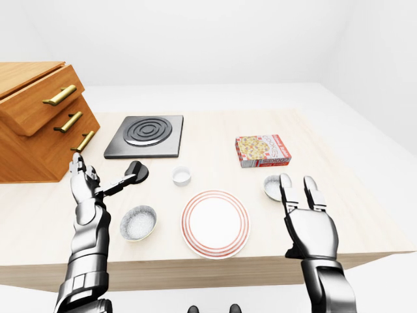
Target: Pick the akita bowl next to the plate and place it on the plate.
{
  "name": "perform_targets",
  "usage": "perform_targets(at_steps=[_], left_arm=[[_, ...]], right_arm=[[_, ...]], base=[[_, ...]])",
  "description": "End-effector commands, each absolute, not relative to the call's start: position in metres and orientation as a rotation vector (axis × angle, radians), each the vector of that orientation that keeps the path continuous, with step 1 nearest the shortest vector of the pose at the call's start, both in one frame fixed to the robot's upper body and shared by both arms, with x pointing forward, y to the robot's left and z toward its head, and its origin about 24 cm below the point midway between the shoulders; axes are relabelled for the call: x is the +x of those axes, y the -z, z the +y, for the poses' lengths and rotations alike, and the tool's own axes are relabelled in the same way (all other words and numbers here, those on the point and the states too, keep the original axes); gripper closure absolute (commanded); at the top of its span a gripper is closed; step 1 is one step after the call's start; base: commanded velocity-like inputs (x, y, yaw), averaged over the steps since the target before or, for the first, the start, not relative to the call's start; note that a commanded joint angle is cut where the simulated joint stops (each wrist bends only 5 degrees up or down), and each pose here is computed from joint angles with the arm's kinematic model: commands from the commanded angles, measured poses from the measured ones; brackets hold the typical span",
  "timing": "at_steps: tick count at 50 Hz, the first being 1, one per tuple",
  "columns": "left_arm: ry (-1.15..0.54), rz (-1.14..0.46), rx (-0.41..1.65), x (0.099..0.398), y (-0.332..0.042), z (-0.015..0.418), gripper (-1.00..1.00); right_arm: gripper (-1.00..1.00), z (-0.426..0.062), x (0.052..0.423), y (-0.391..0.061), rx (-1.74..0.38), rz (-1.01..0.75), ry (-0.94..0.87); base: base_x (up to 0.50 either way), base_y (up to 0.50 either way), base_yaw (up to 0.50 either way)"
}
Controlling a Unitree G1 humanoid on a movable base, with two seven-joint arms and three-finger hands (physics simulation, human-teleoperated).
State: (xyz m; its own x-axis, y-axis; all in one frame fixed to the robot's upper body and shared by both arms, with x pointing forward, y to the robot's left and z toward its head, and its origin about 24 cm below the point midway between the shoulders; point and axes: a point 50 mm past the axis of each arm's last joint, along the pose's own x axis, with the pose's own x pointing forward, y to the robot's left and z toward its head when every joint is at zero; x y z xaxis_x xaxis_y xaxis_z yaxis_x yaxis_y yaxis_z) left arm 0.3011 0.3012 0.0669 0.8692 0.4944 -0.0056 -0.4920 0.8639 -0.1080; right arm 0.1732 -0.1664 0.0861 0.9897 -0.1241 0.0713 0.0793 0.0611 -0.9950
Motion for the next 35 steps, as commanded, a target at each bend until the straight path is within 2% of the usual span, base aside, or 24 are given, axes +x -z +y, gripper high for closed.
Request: perform_targets(at_steps=[1, 35], left_arm=[[-0.516, -0.021, -0.107, 0.302, -0.065, 0.301, -1.00], [-0.513, -0.018, -0.102, 0.302, -0.065, 0.299, -1.00]], right_arm=[[-1.00, -0.167, 0.183, -0.089, -1.546, 0.015, 0.160], [-1.00, -0.182, 0.208, -0.076, -1.532, 0.026, 0.211]], base=[[0.00, 0.00, 0.00], [0.00, 0.00, 0.00]])
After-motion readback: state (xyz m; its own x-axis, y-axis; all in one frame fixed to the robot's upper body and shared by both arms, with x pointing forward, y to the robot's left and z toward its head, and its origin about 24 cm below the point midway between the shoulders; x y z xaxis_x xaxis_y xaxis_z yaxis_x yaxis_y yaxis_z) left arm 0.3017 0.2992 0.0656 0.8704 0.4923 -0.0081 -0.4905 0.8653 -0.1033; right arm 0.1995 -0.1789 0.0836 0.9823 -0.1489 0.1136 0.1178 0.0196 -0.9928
